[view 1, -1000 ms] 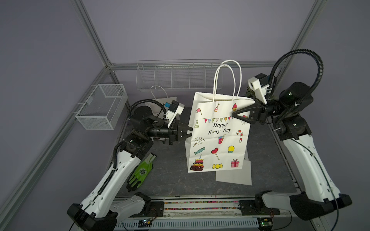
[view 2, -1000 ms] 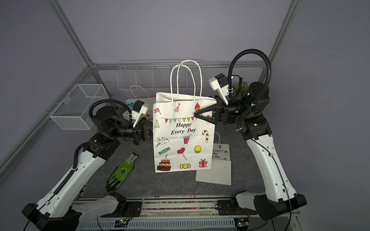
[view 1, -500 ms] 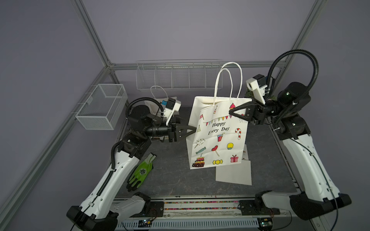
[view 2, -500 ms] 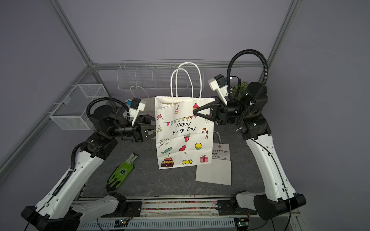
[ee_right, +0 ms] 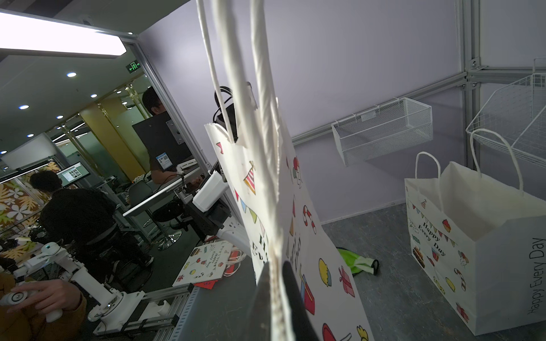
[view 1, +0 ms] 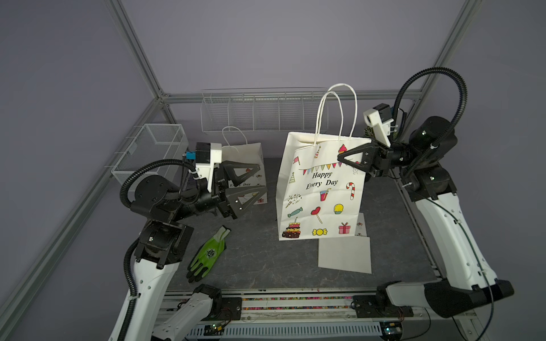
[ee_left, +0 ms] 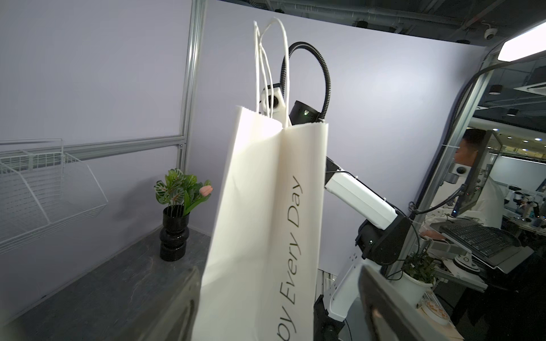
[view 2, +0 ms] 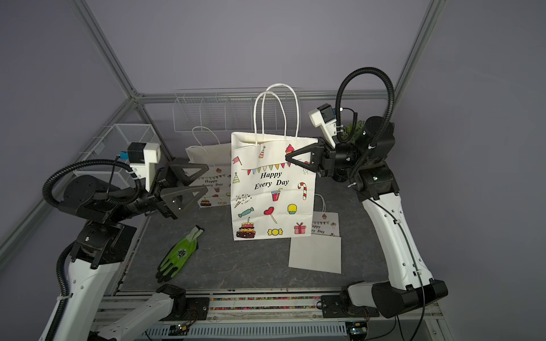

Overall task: Put away the paper bag
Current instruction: Press the paper bag.

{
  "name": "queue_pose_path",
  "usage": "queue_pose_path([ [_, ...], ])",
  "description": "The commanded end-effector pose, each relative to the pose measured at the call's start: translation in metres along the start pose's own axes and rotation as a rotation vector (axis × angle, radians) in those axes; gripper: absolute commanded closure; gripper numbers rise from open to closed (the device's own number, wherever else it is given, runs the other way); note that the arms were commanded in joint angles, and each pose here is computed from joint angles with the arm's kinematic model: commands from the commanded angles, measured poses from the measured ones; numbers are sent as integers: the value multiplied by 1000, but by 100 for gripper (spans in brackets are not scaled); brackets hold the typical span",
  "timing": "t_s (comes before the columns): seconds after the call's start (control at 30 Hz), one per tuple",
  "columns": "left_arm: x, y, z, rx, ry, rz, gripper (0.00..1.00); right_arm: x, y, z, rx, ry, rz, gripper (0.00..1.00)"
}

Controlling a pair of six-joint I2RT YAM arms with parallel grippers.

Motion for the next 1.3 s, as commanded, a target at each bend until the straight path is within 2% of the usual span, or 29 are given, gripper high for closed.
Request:
queue_pose_path([
  [0.0,14,-7,-6,-45,13,-90,18,-1,4,8,-6,-20,-15,93],
  [0.1,28,-6,-22,-76,71,-111,18,-2,7,12,-7,-28,-23,93],
  [0.23,36,8,-45,-115,142,-61,18,-2,12,17,-18,-43,-36,93],
  [0.53,62,20,-50,-143,153,-46,21,3,-5,10,26,-45,-66,92],
  [0.6,67,28,-52,-149,158,-6,28,5,-4,6,22,-40,-70,92],
  [0.7,68,35,-53,-130,166,42,52,4,-1,1,15,-32,-81,90],
  [0.73,68,36,-53,-128,164,43,56,4,0,-1,14,-29,-83,90],
  [0.8,70,37,-52,-128,165,42,63,4,-1,-3,18,-23,-82,89],
  [1.03,73,40,-44,-104,162,60,76,3,1,-9,18,-11,-77,86],
  [1.13,73,43,-41,-93,161,88,91,3,4,-9,13,-10,-73,86],
  [1.2,73,47,-42,-87,166,118,93,3,7,-10,9,-8,-69,86],
  [1.23,72,48,-42,-81,165,130,89,2,8,-11,7,-7,-68,86],
  [1.27,71,50,-43,-76,169,150,80,2,10,-11,6,-5,-65,86],
])
Point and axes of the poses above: each gripper's point midway between its finger pads, its own x axis out along the fingers, its own y axis along the line the jaws close on, z = x × y, the point moved 5 cm from there along -x, back along the fingers, and after that the axes turned 5 degrees about x, right-handed, at the moved point
